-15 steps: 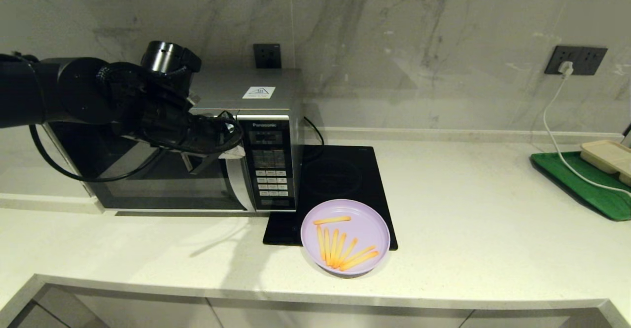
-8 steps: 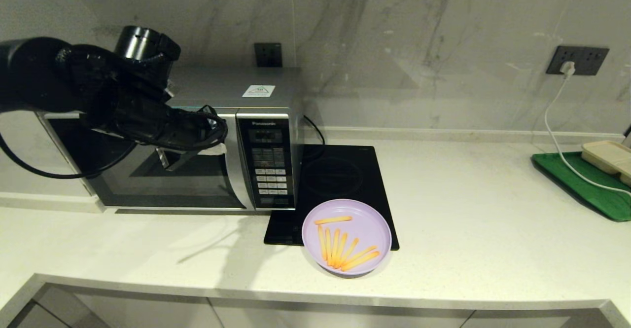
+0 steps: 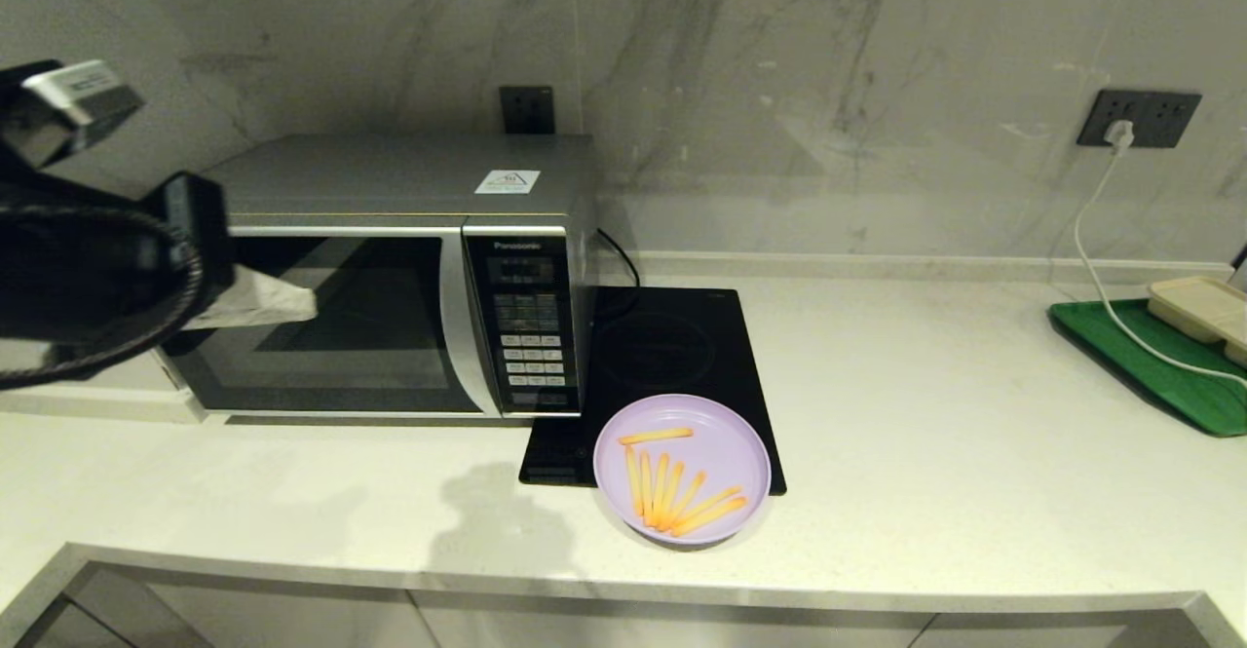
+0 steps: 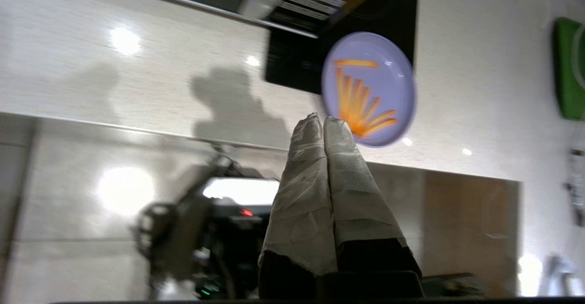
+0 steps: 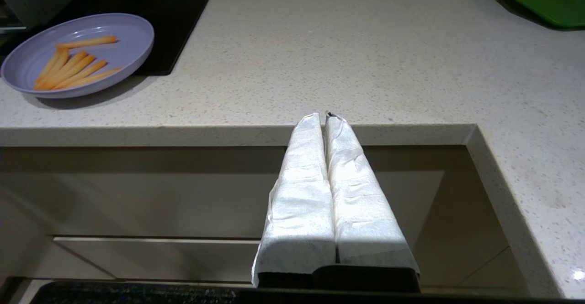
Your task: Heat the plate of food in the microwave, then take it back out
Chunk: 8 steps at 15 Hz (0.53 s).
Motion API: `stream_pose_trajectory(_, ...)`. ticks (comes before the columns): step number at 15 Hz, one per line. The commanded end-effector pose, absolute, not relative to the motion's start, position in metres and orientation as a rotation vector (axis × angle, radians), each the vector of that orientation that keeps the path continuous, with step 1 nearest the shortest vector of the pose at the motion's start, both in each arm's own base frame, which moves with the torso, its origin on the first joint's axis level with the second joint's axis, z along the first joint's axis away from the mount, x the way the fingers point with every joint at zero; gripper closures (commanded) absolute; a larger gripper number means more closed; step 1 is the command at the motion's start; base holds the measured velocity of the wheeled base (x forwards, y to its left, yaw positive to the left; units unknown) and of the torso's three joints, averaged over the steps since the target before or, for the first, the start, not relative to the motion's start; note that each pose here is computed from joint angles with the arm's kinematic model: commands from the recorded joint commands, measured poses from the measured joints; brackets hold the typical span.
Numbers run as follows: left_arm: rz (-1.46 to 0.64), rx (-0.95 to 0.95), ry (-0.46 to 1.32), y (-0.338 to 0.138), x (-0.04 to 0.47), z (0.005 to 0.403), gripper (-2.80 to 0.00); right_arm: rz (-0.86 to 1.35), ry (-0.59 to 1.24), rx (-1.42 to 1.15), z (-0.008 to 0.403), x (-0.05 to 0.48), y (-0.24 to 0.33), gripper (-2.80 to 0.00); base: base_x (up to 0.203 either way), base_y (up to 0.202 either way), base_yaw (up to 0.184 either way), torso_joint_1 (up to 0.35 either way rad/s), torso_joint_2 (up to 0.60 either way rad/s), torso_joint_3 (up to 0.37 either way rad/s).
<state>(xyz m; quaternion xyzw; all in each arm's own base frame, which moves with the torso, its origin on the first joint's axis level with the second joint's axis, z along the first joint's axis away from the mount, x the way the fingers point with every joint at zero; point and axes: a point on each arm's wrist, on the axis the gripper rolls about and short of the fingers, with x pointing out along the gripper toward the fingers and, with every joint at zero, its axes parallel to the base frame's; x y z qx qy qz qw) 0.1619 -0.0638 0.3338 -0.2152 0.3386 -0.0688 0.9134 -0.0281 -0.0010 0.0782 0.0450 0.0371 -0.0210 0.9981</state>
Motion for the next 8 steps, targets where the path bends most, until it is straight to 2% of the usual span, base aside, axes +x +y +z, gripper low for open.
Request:
stream_pose_trajectory(1, -0.121, -0.361, 0.549, -0.032, 0.09, 0.337, 0.0, -0.042, 0.075, 0.09, 0.078, -0.028, -0.001, 0.0, 0.0, 0.0, 0.0, 0.0, 0.0, 0.0)
stream_pose_trajectory(3, 0.03, -0.282, 0.458, -0.012, 0.058, 0.328, 0.0, -0.042, 0.076, 0.09, 0.078, -0.028, -0.001, 0.0, 0.0, 0.0, 0.0, 0.0, 0.0, 0.0)
stream_pose_trajectory(5, 0.23, -0.301, 0.429, 0.0, 0.047, 0.318, 0.0, -0.042, 0.073, 0.09, 0.078, -0.028, -0.001, 0.0, 0.0, 0.0, 0.0, 0.0, 0.0, 0.0)
stream_pose_trajectory(8, 0.323, -0.31, 0.368, 0.007, -0.009, 0.295, 0.0, -0.042, 0.076, 0.09, 0.078, -0.028, -0.001, 0.0, 0.0, 0.0, 0.0, 0.0, 0.0, 0.0)
